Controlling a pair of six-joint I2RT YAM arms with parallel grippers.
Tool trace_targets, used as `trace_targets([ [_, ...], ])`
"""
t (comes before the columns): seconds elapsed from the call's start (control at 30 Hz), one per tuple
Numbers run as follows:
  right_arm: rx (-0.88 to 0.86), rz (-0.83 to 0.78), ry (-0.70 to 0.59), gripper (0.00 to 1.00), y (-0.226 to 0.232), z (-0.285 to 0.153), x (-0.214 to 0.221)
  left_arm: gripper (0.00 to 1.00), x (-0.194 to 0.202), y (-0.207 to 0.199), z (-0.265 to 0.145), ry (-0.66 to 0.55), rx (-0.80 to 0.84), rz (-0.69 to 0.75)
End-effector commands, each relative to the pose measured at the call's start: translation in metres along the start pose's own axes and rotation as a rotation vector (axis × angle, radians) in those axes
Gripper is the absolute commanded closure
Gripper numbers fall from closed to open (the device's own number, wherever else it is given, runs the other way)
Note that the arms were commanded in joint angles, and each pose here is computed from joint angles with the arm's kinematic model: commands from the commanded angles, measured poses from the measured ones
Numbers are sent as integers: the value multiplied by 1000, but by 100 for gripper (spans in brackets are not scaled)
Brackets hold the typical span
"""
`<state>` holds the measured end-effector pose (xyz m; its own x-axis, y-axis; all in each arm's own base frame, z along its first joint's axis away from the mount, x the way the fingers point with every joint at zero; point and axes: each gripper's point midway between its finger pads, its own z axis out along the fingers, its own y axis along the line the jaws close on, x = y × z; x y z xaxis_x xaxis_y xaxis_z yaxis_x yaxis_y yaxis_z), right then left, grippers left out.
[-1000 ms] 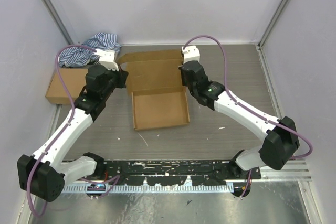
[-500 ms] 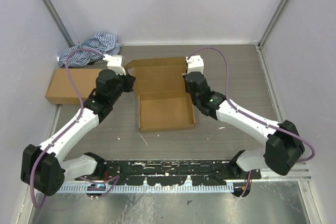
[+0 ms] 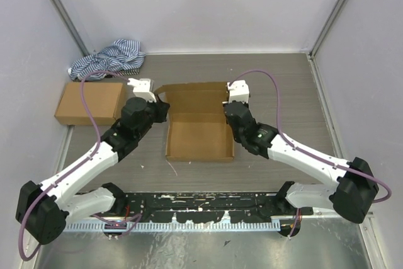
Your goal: Fold the paper box
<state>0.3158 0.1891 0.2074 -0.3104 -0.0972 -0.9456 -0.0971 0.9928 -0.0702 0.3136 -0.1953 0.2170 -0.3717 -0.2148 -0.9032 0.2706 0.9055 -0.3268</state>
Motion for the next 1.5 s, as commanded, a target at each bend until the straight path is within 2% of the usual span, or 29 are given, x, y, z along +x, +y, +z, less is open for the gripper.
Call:
trace_targets([
  [0.0, -112, 63, 33, 94, 24, -18, 16, 87, 39, -18, -14, 102, 62, -32],
  [0.23, -138, 59, 169, 89, 21, -41, 52, 74, 63, 3, -41, 161, 5, -31],
  [0.37, -222, 58, 305, 74, 26, -63, 76, 69, 67, 11, -63, 185, -14, -59],
  [0.47, -291, 66, 389, 68, 31, -82, 89, 66, 74, 15, -78, 224, -26, -97],
  [0.53, -339, 73, 420, 60, 34, -94, 92, 63, 81, 16, -88, 265, -32, -132],
  [0.63, -442, 90, 439, 52, 41, -113, 86, 63, 95, 8, -101, 341, 12, -187],
  [0.67, -493, 91, 449, 44, 46, -122, 84, 63, 100, 5, -106, 367, 30, -211],
  [0.77, -592, 84, 454, 42, 51, -139, 73, 66, 109, -3, -120, 408, 79, -274],
  [0.93, -845, 73, 407, 42, 65, -179, 52, 70, 94, -3, -145, 307, 150, -328],
  [1.03, -989, 81, 324, 42, 72, -201, 36, 68, 72, 9, -161, 175, 147, -319],
  [1.1, -939, 107, 255, 41, 66, -194, 24, 67, 58, 15, -169, 95, 148, -323],
  [1.23, -680, 131, 203, 39, 47, -150, 19, 66, 45, 20, -167, 27, 126, -320],
  [1.37, -472, 59, 280, 40, 48, -105, 36, 62, 33, 18, -142, 73, 50, -189],
  [1.47, -364, 6, 341, 46, 55, -76, 50, 60, 27, 11, -115, 153, -2, -77],
])
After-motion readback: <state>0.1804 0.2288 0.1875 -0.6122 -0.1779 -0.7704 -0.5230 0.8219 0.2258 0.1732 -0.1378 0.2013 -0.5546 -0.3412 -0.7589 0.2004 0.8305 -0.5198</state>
